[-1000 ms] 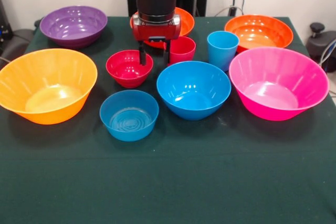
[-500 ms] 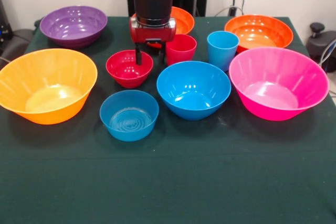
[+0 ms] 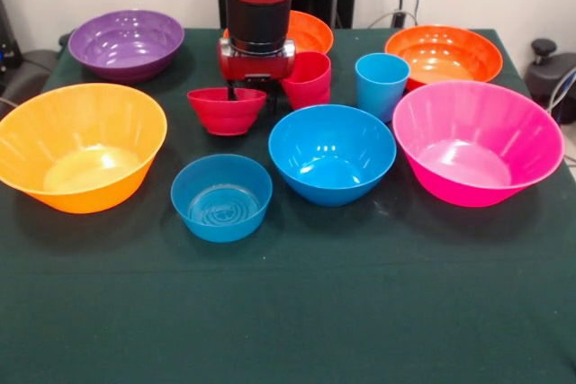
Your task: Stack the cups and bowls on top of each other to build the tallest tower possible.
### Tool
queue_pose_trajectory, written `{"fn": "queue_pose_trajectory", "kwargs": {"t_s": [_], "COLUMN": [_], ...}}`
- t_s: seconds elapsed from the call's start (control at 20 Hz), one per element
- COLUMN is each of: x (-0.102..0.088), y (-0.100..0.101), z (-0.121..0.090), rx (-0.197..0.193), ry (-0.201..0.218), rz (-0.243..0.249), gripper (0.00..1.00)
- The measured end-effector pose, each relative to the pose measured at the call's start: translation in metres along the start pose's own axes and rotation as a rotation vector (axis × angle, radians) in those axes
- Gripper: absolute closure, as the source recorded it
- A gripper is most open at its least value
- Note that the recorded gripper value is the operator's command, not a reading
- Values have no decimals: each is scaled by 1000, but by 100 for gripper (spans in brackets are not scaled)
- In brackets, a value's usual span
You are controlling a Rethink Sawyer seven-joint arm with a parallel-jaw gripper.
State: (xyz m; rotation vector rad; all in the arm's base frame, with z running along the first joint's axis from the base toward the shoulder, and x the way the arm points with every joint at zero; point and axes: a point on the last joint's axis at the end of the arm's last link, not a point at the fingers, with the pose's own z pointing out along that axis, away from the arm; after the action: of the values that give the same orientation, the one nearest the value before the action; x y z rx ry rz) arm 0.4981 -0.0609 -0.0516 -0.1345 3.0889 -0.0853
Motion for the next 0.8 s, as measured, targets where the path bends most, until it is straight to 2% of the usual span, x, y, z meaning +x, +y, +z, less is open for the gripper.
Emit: {"fn": "queue_pose_trajectory", "kwargs": {"t_s": [0.15, 0.8], "x": [0, 1], "y": [-4, -3], "z": [3, 7], "rx": [10, 7], "ry": [-4, 0], "rz": [1, 0], "gripper": [0, 0]}}
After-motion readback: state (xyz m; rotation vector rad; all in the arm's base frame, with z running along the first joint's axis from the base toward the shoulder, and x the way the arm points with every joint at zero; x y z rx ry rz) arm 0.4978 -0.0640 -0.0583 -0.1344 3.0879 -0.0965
